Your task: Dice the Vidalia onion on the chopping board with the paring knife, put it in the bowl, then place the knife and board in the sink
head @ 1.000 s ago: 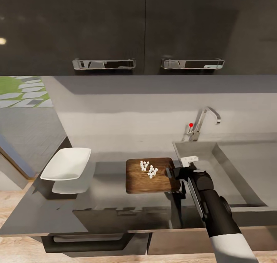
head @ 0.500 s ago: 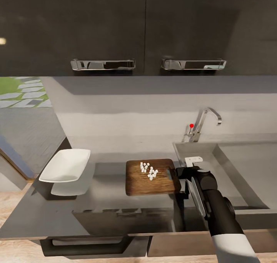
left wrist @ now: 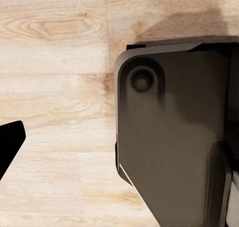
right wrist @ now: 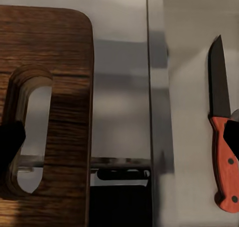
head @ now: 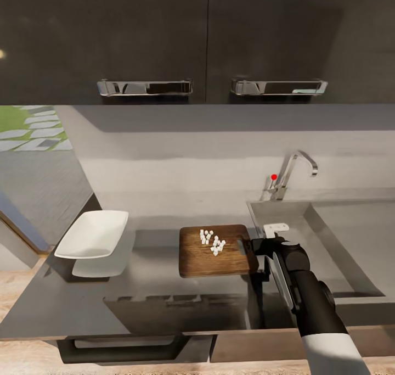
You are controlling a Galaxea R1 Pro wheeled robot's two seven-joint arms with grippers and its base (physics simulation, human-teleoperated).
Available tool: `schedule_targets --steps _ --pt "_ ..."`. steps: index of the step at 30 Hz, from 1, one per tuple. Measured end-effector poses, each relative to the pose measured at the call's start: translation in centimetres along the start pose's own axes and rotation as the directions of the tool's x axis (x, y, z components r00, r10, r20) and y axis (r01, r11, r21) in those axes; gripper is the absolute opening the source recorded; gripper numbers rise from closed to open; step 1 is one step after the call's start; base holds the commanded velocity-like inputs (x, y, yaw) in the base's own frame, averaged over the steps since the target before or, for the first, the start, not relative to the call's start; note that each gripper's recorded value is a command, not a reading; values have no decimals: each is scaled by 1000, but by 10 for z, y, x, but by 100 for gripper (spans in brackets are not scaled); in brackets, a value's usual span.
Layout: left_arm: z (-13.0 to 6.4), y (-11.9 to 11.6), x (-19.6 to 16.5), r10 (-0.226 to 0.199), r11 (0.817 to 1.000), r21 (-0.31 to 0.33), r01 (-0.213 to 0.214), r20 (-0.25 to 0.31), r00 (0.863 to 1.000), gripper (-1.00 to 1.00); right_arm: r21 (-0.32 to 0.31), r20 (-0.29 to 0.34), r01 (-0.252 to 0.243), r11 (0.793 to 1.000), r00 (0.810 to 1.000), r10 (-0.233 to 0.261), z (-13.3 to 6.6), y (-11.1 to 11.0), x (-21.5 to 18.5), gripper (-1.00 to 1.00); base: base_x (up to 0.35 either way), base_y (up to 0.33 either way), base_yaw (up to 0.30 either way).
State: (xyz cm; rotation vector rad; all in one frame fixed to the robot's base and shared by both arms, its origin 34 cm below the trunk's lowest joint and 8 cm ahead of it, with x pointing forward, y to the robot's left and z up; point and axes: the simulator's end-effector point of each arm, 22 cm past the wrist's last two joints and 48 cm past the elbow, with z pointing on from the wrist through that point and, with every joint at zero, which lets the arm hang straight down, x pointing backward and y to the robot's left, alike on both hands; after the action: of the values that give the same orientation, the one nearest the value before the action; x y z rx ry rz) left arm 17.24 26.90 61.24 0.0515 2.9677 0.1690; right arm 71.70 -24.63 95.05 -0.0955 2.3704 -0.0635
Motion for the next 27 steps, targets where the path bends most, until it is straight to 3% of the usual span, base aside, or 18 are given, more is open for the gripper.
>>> schedule_targets --steps 27 --pt "-1 -1 17 5 1000 2 -5 -43 999 100 -5 -43 2 1000 999 -2 17 3 20 100 25 0 0"
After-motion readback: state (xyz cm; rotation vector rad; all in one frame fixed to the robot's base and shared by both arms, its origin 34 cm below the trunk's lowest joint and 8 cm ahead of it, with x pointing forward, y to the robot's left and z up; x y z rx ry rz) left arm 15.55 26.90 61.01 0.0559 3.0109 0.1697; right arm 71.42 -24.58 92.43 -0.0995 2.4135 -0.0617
